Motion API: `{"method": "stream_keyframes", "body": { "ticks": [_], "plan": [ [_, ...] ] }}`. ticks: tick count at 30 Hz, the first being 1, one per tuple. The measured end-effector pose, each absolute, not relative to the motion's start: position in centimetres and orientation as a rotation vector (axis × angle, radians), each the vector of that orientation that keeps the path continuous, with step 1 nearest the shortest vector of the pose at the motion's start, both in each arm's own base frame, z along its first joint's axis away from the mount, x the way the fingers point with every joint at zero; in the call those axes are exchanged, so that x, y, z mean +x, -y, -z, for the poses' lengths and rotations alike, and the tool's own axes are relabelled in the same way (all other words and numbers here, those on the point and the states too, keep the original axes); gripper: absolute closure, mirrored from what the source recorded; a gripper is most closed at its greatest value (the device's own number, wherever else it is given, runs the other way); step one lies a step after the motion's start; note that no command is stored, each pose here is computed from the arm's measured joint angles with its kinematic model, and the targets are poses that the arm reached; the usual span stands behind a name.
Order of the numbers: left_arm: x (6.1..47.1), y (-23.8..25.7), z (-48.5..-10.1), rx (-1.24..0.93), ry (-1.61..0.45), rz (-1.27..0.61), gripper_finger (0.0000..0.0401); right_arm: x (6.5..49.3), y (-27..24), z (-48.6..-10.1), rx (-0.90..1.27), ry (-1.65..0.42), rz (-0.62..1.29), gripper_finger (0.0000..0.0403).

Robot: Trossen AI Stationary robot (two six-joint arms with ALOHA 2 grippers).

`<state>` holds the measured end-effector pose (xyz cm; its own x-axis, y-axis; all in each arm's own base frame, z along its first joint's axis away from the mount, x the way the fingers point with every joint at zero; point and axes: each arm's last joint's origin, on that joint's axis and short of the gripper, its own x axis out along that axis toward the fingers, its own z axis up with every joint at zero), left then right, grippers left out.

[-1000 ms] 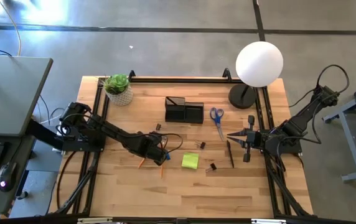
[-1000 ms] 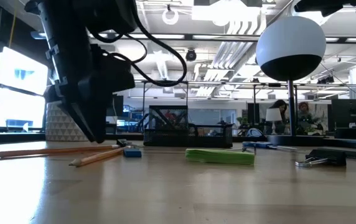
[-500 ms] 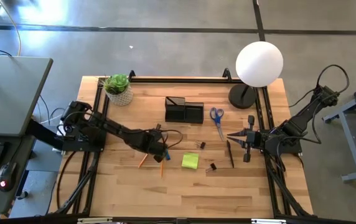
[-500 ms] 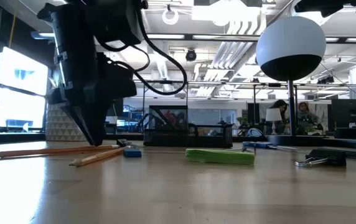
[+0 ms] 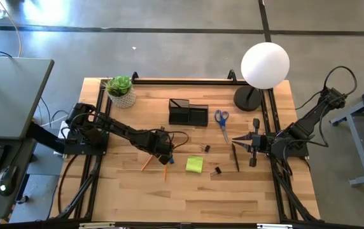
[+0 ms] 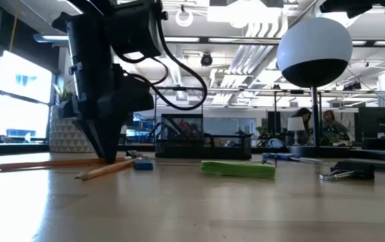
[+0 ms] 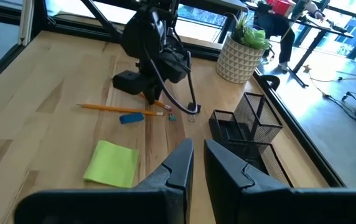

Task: Pick and place office supplies into organizer
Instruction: Put the orange pencil into the black desk organizer

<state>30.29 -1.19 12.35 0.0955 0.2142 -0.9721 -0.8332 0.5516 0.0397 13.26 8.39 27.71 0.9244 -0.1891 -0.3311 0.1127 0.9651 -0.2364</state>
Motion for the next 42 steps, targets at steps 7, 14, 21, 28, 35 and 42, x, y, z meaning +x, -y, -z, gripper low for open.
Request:
{"method": "stream_keyframes", "body": {
  "ticks": [7,14,21,28,35,42],
  "plan": [
    [30.3,1.2,-12.3,-0.611,-1.244,-0.848,0.0382,13.3,-8.4,-27.7,-0.228,-0.359,0.154,0.0371],
    [30.2,1.2,-12.4,-0.595,-1.24,-0.848,0.0384,13.3,-8.4,-27.7,-0.236,-0.36,0.152,0.0371],
    [30.9,1.0,-13.9,-0.543,-1.206,-0.801,0.0396,13.2,-8.3,-27.5,-0.252,-0.377,0.153,0.0371],
    [32.1,1.5,-17.7,-0.448,-1.048,-0.745,0.0399,13.0,-8.1,-26.4,-0.275,-0.429,0.167,0.0371],
    [32.1,3.1,-21.7,-0.307,-0.813,-0.721,0.0399,13.8,-8.2,-23.5,-0.149,-0.327,0.201,0.037],
    [33.2,3.2,-25.0,-0.125,-0.567,-0.649,0.0399,14.4,-8.3,-22.2,-0.018,-0.156,0.07,0.0371]
  ]
}}
